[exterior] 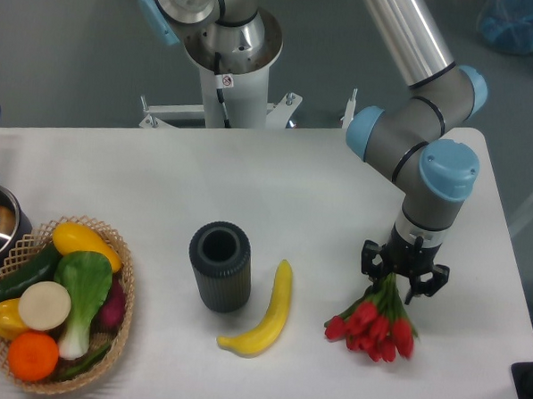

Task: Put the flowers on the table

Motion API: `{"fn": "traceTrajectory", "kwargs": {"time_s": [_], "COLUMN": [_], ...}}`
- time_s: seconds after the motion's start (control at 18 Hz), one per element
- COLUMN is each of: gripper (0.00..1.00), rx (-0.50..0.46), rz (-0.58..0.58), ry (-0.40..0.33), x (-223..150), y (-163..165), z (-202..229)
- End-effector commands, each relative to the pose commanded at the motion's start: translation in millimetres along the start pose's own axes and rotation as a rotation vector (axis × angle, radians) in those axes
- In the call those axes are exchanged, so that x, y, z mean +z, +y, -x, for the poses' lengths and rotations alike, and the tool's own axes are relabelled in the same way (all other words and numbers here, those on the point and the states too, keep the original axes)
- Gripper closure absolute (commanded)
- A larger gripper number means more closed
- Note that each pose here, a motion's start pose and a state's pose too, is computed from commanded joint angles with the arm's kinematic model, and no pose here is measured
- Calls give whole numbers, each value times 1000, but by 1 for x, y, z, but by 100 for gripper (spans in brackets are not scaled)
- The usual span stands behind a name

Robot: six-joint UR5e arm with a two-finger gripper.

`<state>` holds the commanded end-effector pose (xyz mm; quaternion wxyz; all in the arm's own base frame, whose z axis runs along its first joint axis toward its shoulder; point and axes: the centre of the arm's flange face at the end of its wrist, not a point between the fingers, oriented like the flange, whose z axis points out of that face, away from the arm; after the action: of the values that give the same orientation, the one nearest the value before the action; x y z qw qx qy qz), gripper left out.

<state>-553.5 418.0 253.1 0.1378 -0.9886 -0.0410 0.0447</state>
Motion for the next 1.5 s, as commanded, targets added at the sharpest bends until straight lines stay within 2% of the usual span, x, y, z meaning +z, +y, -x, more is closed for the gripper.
{"fn": "traceTrajectory", "kwargs": {"time_s": [0.22,0.44,0.61,0.78,0.94,1.28,1.5], "gripper": [0,0,0,0,0,0,0], "rx": [-11,-45,-30,32,157,259,261], "rz": [-17,15,18,38,64,116,108], "ry": [-42,-161,-206,-220,-236,-197,-196], "x": [-30,-90,-119,-134,-160,-204,-214], "y": [5,35,65,86,109,178,206], "z": [8,32,54,62,61,51,41]}}
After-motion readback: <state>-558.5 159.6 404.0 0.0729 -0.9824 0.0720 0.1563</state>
